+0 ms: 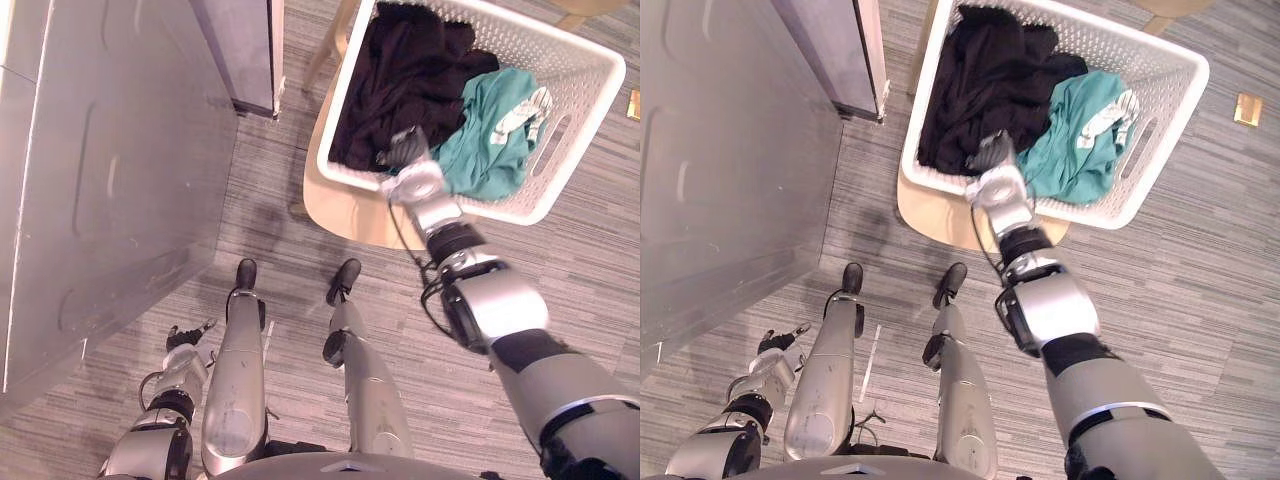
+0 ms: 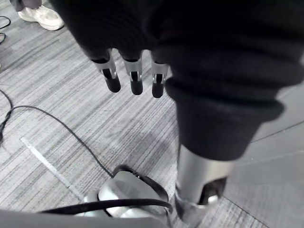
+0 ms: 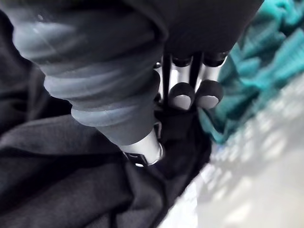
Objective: Pick up the laundry basket with both hands and put the clothes into the washing machine.
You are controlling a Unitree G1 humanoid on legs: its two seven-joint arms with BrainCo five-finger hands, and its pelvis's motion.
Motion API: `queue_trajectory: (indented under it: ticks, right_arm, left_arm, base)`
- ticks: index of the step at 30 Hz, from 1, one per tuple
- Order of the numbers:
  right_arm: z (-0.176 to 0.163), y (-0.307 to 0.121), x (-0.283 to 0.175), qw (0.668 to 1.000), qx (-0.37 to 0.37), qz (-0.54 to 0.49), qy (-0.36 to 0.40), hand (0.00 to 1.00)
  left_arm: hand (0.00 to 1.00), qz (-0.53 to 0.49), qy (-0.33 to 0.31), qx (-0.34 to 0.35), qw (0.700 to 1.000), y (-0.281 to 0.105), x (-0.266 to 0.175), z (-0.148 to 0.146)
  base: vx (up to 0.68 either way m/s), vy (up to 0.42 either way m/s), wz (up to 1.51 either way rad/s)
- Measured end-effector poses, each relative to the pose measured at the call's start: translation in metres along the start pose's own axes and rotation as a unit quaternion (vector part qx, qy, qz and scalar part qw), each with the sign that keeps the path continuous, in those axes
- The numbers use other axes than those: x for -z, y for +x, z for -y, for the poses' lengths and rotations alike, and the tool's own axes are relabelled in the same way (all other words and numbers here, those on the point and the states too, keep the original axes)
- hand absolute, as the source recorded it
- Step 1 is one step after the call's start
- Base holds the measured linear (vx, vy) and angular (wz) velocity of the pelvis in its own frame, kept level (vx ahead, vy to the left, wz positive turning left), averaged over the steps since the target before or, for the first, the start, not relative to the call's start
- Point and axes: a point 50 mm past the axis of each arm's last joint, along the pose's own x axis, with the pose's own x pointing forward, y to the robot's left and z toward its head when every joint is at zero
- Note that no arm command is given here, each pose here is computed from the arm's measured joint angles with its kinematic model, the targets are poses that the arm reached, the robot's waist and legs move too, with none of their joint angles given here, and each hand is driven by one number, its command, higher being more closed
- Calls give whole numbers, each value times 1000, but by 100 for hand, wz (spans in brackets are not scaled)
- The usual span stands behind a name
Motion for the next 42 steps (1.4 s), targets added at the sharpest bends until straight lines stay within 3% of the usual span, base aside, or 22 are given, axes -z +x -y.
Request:
queue_trajectory:
  ticks: [6, 12, 13, 18, 25, 29, 42]
  right_arm:
    - [-40, -17, 29, 996, -48, -52, 55, 100]
    - [-36, -14, 23, 995, -41, -47, 76, 100]
    - [-35, -14, 23, 995, -39, -49, 79, 0]
    - [-26, -7, 7, 994, -26, -37, 97, 0]
    - [34, -6, -88, 980, 29, 148, 130, 0]
    - [39, -23, -117, 964, 24, 233, 128, 0]
    - [25, -29, -97, 966, 2, 233, 111, 0]
  left_arm:
    - [0, -10, -11, -9, 1000, 1, 2, -5]
    - [0, -6, -24, -17, 1000, 2, 0, -13]
    - [0, -5, -26, -18, 999, 2, -1, -14]
    - [0, -1, -29, -28, 999, 3, -4, -21]
    - [0, -5, -64, -56, 996, 6, -5, -40]
    - [0, -5, -78, -77, 994, 7, -6, -55]
    - [0, 11, -101, -91, 991, 7, -15, -62]
  base:
    - [-49, 29, -5]
    - [-40, 17, 0]
    - [-30, 27, 5]
    - [-36, 25, 0]
    - [-41, 27, -10]
    - [-30, 27, -11]
    - [-22, 16, -1]
